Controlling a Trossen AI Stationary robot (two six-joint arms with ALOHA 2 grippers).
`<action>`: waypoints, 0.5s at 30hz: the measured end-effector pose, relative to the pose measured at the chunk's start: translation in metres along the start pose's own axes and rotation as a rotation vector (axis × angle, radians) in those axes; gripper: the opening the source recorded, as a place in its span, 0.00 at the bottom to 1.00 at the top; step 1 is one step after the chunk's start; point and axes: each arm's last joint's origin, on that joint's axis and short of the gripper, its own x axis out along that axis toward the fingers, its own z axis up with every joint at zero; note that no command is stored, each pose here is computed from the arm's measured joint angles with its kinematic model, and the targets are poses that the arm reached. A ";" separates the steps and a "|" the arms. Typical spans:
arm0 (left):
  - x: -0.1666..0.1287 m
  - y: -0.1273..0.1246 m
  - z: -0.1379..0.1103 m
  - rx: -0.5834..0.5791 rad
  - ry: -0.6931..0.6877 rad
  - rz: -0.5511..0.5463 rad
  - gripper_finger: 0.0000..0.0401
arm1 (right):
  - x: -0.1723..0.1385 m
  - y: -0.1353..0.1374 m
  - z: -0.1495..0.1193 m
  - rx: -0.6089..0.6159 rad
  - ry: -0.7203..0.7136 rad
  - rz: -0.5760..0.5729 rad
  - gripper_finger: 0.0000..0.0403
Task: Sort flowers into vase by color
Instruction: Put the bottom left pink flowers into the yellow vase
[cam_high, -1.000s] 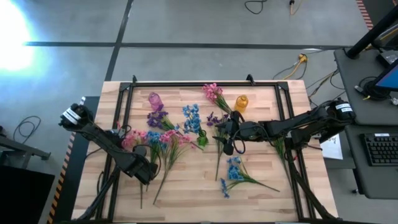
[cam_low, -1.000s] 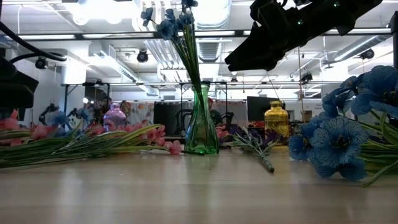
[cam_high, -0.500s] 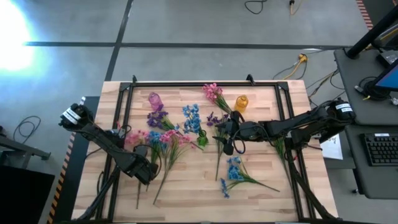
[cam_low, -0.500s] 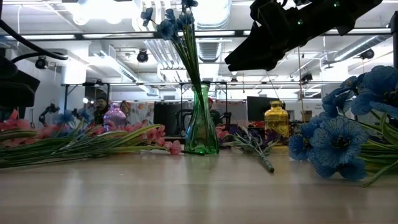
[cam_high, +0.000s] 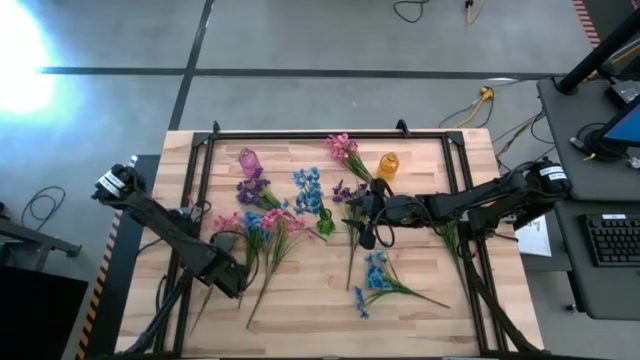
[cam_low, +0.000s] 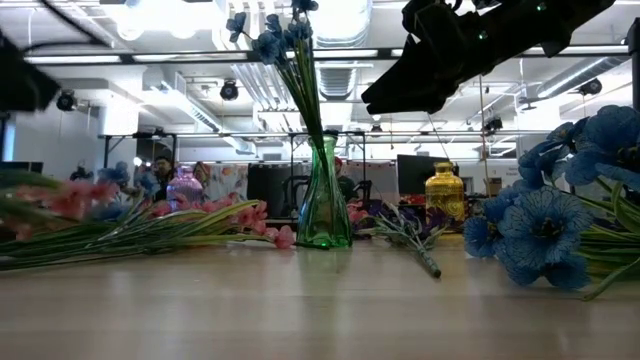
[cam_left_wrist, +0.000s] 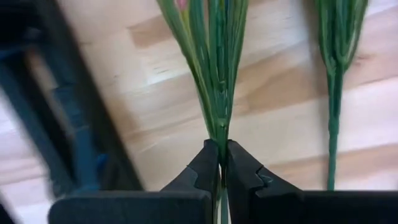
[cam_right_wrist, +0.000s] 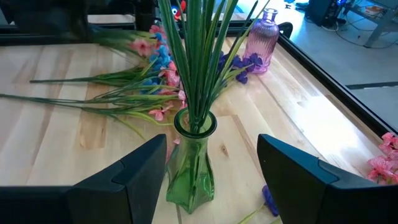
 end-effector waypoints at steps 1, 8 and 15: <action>-0.008 0.001 0.000 0.006 -0.004 0.011 0.00 | 0.000 0.000 0.000 -0.001 0.000 0.000 0.61; -0.066 0.017 0.002 0.003 -0.067 0.118 0.00 | 0.000 0.000 0.000 -0.004 0.000 0.000 0.61; -0.102 0.016 0.007 0.080 -0.245 -0.118 0.00 | 0.000 0.000 0.000 -0.005 -0.001 0.000 0.61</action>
